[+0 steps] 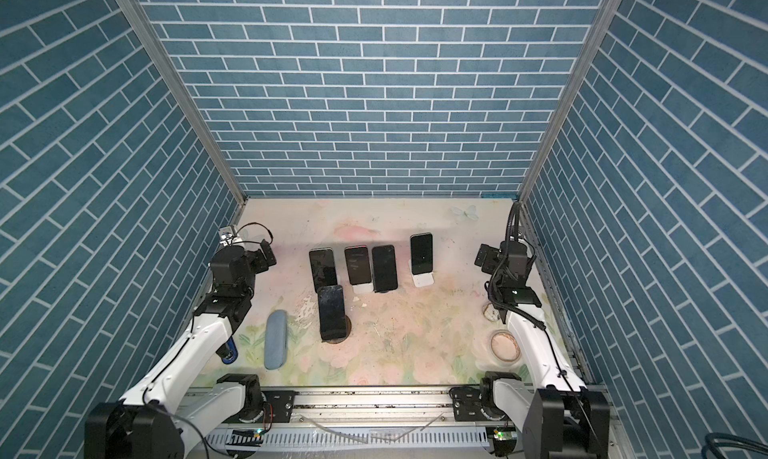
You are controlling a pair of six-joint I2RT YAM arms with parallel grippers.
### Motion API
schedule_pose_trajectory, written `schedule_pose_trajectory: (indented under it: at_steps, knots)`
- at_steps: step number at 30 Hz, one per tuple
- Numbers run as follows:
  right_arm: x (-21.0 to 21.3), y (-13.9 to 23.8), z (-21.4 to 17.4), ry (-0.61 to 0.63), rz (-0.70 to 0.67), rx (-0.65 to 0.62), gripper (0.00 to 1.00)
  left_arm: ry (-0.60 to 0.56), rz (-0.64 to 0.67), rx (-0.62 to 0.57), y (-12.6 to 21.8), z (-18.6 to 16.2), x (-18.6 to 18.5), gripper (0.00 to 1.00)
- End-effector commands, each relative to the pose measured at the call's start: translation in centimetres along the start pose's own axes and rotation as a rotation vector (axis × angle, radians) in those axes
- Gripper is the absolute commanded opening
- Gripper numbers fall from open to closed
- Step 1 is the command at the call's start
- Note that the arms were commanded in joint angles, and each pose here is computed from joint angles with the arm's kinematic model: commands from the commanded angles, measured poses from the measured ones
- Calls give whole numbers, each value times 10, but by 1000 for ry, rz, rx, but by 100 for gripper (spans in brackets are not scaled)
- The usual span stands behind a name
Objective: Remove the phone from the phone stand
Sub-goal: 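Raise both arms from rest and reach toward the row of phones, then grasp the teal-edged phone on the white stand with the right gripper and lift it off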
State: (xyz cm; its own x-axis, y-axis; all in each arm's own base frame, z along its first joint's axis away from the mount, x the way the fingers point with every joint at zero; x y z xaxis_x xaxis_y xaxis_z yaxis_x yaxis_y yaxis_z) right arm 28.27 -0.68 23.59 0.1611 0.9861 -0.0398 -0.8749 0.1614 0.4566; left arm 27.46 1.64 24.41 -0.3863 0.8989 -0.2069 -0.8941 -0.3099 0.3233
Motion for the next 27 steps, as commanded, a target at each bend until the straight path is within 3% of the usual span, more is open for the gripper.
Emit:
schedule_pose_trajectory:
  at_steps: [1, 10, 19, 27]
  knots:
    - [14, 17, -5, -27, 93, 112, 99, 22, 37, 161, 18, -18, 5, 100]
    - [67, 26, -2, 23, 393, 118, 99, -34, -325, 272, 62, -16, -52, 100]
    - [112, 17, -17, 93, 556, 118, 99, -79, -508, 191, 97, -13, -109, 100]
    - [146, -1, -20, 163, 611, 99, 99, -102, -597, 227, 99, -18, -145, 100]
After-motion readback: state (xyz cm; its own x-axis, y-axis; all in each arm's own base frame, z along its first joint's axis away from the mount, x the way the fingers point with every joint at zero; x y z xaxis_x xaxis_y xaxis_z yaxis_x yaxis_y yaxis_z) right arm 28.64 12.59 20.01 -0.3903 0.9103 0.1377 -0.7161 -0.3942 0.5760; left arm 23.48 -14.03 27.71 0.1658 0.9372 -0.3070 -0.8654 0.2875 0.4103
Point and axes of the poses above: each gripper's point midway between its finger pads, its own y axis back along the fingers, its own x axis along the line the jaws close on, z = x × y, the point moved 8 cm from there along y, back along the fingers, and after that the axes turned 9 degrees about y, right-handed, at the moved point
